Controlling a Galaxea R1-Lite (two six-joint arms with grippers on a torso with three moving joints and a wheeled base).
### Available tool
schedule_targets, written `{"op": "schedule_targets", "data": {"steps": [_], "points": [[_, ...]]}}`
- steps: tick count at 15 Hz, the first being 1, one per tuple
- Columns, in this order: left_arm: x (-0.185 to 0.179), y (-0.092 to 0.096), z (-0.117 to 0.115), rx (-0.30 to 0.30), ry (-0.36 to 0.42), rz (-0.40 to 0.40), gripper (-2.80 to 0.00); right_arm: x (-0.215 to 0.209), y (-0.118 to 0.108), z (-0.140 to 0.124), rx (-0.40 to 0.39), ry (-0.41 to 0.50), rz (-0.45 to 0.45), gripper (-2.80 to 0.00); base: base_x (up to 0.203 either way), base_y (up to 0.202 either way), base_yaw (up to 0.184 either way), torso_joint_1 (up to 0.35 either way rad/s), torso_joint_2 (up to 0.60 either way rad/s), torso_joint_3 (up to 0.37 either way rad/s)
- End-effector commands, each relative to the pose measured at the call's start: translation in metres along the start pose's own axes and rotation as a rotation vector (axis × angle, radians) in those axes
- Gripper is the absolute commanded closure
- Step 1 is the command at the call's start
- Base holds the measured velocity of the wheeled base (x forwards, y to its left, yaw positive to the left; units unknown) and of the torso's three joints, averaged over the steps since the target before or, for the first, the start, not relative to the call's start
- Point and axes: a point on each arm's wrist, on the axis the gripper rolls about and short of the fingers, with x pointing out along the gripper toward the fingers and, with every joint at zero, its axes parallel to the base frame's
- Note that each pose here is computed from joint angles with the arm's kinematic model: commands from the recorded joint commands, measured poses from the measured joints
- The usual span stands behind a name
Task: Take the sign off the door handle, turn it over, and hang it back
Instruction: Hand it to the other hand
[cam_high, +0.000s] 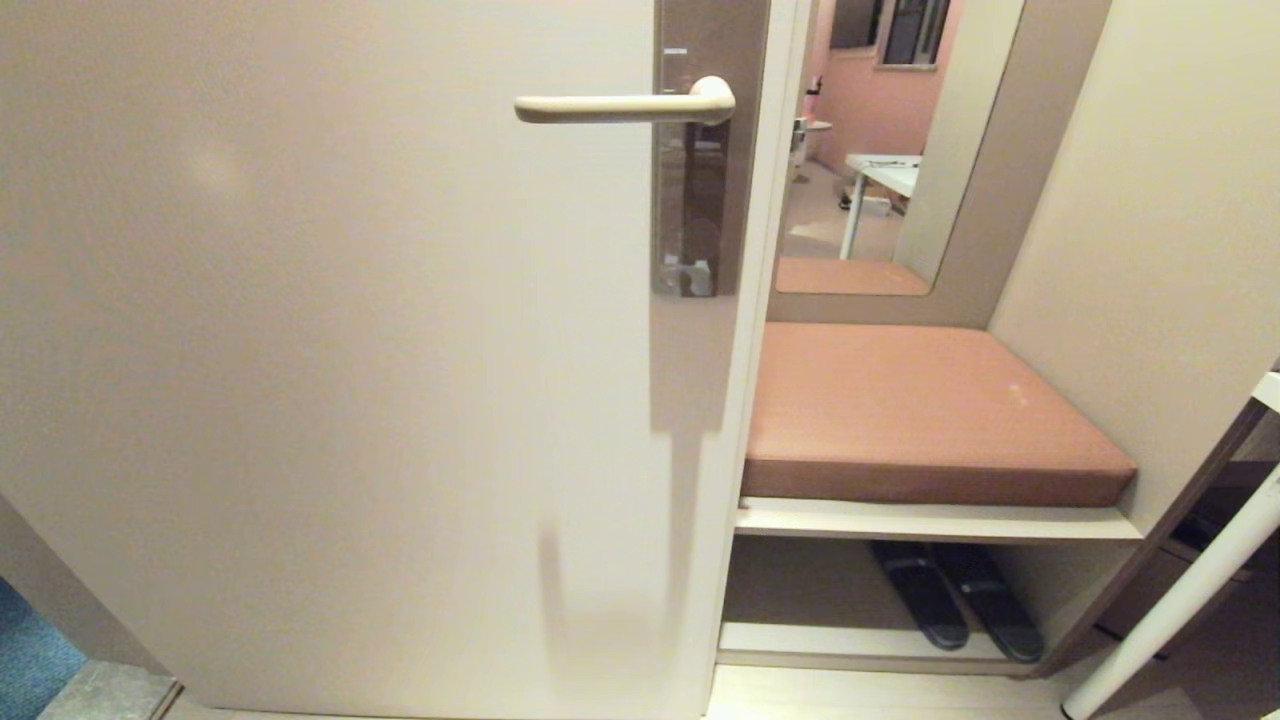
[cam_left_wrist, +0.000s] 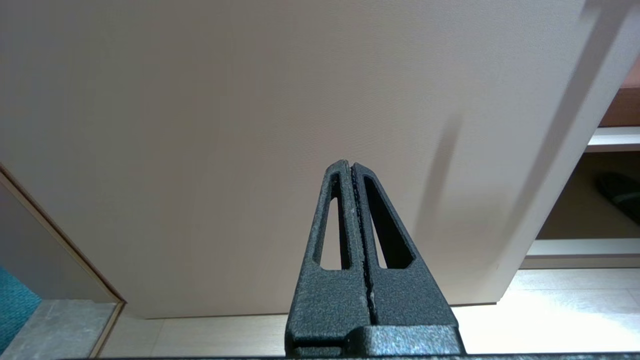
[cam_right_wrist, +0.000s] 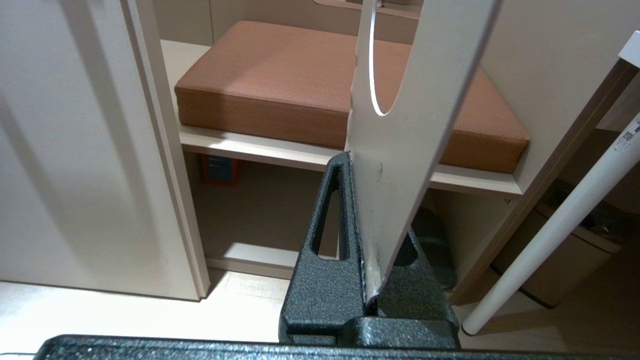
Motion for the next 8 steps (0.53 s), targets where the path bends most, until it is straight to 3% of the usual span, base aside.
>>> {"op": "schedule_targets", "data": {"steps": [1, 5, 8], "points": [[0.0000, 0.0000, 0.0000, 0.002, 0.000, 0.000, 0.00, 0.0001, 0.0000, 0.0000, -0.001, 0.001, 0.001, 0.00, 0.000, 0.000, 0.000, 0.000, 0.00, 0.000], [0.0000, 0.0000, 0.0000, -0.005, 0.000, 0.000, 0.00, 0.0001, 0.0000, 0.0000, -0.001, 0.001, 0.001, 0.00, 0.000, 0.000, 0.000, 0.000, 0.00, 0.000], [0.0000, 0.0000, 0.0000, -0.006, 0.001, 0.002, 0.00, 0.0001, 0.0000, 0.0000, -0.001, 0.001, 0.001, 0.00, 0.003, -0.123, 0.000, 0.002, 0.00, 0.004]]}}
